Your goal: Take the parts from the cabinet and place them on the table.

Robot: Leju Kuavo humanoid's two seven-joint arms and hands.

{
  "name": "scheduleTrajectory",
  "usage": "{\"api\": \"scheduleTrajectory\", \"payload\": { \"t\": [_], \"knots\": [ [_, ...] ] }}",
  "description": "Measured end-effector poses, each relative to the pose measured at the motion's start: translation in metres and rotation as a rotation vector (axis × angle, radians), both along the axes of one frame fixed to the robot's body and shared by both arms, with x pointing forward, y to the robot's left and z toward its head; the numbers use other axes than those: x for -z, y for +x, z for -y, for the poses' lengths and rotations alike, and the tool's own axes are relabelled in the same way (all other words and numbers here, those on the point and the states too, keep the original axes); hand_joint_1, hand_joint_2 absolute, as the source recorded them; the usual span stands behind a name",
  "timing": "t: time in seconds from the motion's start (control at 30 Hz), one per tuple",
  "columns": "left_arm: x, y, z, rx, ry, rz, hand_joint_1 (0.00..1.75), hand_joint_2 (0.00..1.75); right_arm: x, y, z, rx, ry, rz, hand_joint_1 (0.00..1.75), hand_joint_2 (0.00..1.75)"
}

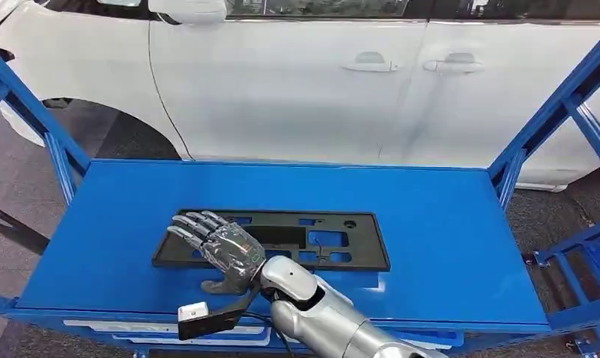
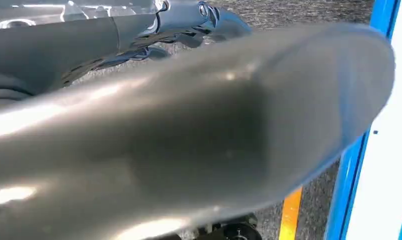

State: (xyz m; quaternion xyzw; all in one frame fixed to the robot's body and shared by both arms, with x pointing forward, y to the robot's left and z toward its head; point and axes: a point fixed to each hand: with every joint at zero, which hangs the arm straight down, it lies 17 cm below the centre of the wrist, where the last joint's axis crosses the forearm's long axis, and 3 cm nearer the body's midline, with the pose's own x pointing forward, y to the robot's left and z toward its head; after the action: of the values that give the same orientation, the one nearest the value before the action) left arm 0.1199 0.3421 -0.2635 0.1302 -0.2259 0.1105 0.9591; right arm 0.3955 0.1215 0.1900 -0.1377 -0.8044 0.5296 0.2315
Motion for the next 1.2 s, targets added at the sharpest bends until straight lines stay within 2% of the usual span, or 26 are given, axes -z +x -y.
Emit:
{"api": "scheduleTrajectory", "payload": {
  "t": [0.3, 0.63, 0.93, 1.2],
  "knots": [
    [-0.001, 0.003, 0.002, 0.014, 0.006, 0.004, 0.0, 0.0, 0.008, -0.009, -0.007, 0.021, -0.083, 0.142, 0.0, 1.75],
    [-0.001, 0.003, 0.0, 0.016, 0.012, 0.004, 0.0, 0.0, 0.035, -0.012, -0.01, 0.036, -0.158, 0.155, 0.0, 1.75],
    [-0.001, 0.003, 0.0, 0.034, 0.021, 0.005, 0.0, 0.0, 0.072, 0.008, 0.008, 0.124, -0.278, 0.177, 0.0, 1.75],
    [-0.001, 0.004, 0.002, 0.053, 0.018, 0.01, 0.0, 0.0, 0.077, 0.044, 0.03, 0.255, -0.369, 0.192, 0.0, 1.75]
  ]
}}
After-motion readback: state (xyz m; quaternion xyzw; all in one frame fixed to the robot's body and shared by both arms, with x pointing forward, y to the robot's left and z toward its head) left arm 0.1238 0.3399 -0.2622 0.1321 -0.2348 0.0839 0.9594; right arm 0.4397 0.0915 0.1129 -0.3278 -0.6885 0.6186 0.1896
